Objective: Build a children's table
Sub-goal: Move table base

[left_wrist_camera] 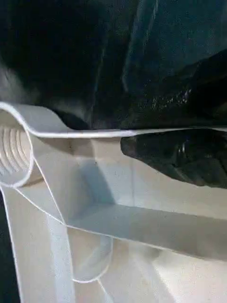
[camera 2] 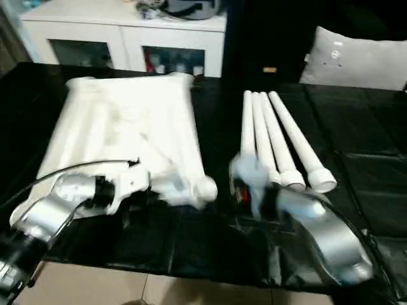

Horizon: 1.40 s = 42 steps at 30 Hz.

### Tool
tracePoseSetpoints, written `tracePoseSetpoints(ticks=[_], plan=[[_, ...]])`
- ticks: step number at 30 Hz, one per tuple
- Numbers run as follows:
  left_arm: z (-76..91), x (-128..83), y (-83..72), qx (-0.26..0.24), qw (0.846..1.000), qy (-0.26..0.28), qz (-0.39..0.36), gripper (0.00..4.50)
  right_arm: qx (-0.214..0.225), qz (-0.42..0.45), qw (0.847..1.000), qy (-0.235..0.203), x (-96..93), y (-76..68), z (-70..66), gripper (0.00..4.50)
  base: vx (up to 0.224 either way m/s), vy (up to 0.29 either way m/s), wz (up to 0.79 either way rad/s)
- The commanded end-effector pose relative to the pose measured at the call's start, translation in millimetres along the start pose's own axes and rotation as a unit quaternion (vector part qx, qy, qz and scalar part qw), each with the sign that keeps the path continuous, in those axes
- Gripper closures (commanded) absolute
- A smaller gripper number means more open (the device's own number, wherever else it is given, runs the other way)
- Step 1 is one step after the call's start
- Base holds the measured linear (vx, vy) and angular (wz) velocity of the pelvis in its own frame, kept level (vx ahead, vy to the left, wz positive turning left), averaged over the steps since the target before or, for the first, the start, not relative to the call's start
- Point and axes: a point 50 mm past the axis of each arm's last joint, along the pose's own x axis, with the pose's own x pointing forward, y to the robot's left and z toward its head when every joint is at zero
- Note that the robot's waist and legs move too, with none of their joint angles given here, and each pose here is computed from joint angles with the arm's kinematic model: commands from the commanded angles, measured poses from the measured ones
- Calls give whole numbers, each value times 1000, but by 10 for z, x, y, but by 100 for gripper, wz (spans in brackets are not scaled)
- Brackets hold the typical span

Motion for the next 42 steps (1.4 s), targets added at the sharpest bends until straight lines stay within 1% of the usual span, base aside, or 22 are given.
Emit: tracePoseSetpoints(ticks=[1, 5, 6, 7, 9, 10, 12, 13, 15, 16, 18, 19, 21, 23, 24, 27, 28, 33, 34, 37, 40, 42], plan=[[-12, -60, 65, 7, 1000, 9, 23, 449, 26, -64, 997, -31, 76, -126, 91, 0, 0, 0, 0], [36, -51, 47, 6, 1000, -16, 15, 449, 51, -96, 992, -63, 170, -189, 196, 0, 0, 0, 0], [36, -51, 47, 6, 1000, -16, 15, 402, 51, -96, 992, -63, 170, -189, 196, 0, 0, 0, 0], [64, -50, 34, 2, 1000, -28, 8, 390, 63, -117, 989, -67, 209, -222, 228, 0, 0, 0, 0], [84, -67, -7, 3, 999, -34, -7, 384, 63, -194, 978, -54, 296, -349, 275, 0, 0, 0, 0], [91, -74, -14, 2, 999, -35, -9, 384, 66, -204, 976, -44, 322, -373, 277, 0, 0, 0, 0], [114, -98, -20, 0, 999, -42, -8, 356, 73, -221, 972, -7, 397, -420, 269, 0, 0, 0, 0], [150, -127, -7, -3, 999, -53, 2, 351, 83, -231, 969, 31, 472, -459, 270, 0, 0, 0, 0], [168, -139, 1, -4, 998, -57, 7, 347, 87, -236, 967, 44, 500, -478, 279, 0, 0, 0, 0], [184, -159, 14, -5, 998, -60, 15, 323, 86, -236, 966, 51, 532, -493, 302, 0, 0, 0, 0], [227, -213, 43, -8, 997, -67, 33, 315, 104, -248, 961, 67, 596, -560, 322, 0, 0, 0, 0], [240, -226, 54, -7, 997, -68, 41, 315, 108, -256, 958, 76, 608, -586, 312, 0, 0, 0, 0], [259, -246, 53, -8, 996, -70, 49, 296, 94, -268, 954, 100, 629, -615, 273, 0, 0, 0, 0], [294, -278, 19, -24, 995, -76, 57, 278, 100, -289, 944, 122, 648, -668, 201, 0, 0, 0, 0], [294, -278, 19, -24, 995, -76, 57, 278, 100, -289, 944, 122, 648, -668, 201, 0, 0, 0, 0], [342, -304, -43, -33, 993, -88, 66, 253, 113, -321, 932, 128, 639, -736, 150, 0, 0, 0, 0], [350, -306, -50, -36, 993, -91, 68, 243, 116, -322, 931, 128, 640, -741, 149, 0, 0, 0, 0], [377, -288, -115, -40, 992, -93, 78, 243, 135, -325, 927, 134, 639, -764, 104, 0, 0, 0, 0], [379, -287, -119, -40, 992, -93, 78, 210, 136, -325, 926, 135, 641, -765, 100, 0, 0, 0, 0], [394, -267, -184, -55, 992, -91, 65, 208, 148, -322, 924, 147, 669, -764, 27, 0, 0, 0, 0], [412, -261, -192, -53, 992, -88, 68, 167, 156, -325, 919, 160, 682, -776, -41, 0, 0, 0, 0], [418, -259, -186, -52, 992, -87, 70, 165, 157, -328, 916, 167, 685, -779, -75, 0, 0, 0, 0]])
